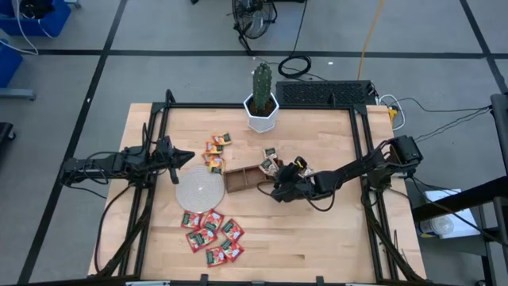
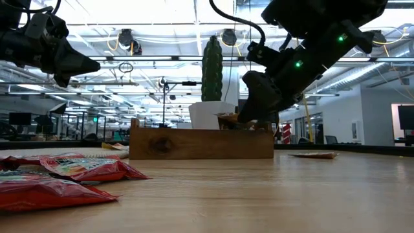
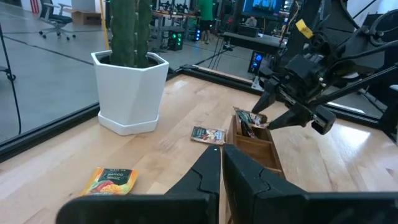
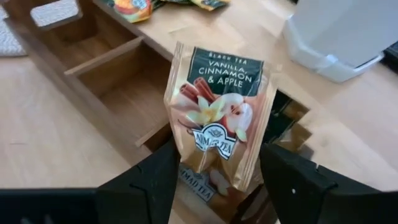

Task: Pick & Place Tea
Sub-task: Put the brown tea bag into the right section of the wooden organizer

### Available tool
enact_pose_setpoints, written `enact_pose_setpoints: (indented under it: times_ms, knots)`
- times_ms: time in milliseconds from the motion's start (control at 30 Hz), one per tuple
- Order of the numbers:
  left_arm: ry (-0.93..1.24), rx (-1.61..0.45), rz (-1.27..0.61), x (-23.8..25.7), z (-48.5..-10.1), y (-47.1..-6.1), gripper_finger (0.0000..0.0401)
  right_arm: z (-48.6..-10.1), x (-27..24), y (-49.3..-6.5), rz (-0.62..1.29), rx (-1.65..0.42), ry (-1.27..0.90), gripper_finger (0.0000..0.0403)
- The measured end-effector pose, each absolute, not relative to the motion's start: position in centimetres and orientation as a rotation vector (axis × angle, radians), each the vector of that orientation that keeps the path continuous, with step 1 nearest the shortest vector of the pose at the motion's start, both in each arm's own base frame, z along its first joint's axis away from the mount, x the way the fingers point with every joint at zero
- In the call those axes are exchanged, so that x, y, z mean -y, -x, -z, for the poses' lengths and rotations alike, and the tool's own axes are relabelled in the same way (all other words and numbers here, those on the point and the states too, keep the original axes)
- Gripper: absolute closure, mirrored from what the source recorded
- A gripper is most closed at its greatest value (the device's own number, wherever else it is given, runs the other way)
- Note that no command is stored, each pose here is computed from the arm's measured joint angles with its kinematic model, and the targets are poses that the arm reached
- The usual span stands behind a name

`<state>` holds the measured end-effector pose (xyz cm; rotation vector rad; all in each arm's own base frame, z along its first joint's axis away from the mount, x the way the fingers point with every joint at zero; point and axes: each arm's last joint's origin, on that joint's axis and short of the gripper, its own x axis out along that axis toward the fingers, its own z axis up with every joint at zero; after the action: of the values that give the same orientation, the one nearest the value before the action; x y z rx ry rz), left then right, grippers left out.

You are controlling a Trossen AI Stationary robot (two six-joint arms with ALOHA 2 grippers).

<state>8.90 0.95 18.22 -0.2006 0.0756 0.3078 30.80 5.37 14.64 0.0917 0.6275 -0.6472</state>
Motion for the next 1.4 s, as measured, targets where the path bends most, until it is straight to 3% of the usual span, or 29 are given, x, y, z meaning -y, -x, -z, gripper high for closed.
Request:
enact_pose_setpoints:
  times_ms: [367,700,1000,1400]
  knots:
    - [0.201,-0.076,-0.308,-0.9,-18.2,-8.9,0.038,-14.7,-4.5,-31.0,0.572,-0.676,-0.164,0.0191]
    - [0.201,-0.076,-0.308,-0.9,-18.2,-8.9,0.038,-16.3,-3.9,-30.6,0.612,-0.628,-0.188,0.0191]
    - [0.201,-0.075,-0.308,-0.9,-18.2,-8.9,0.038,-15.6,-3.3,-29.6,0.665,-0.74,-0.153,0.0199]
    - [0.201,-0.075,-0.308,-0.9,-18.2,-8.9,0.038,-15.9,-3.7,-29.5,0.525,-0.807,-0.181,0.0198]
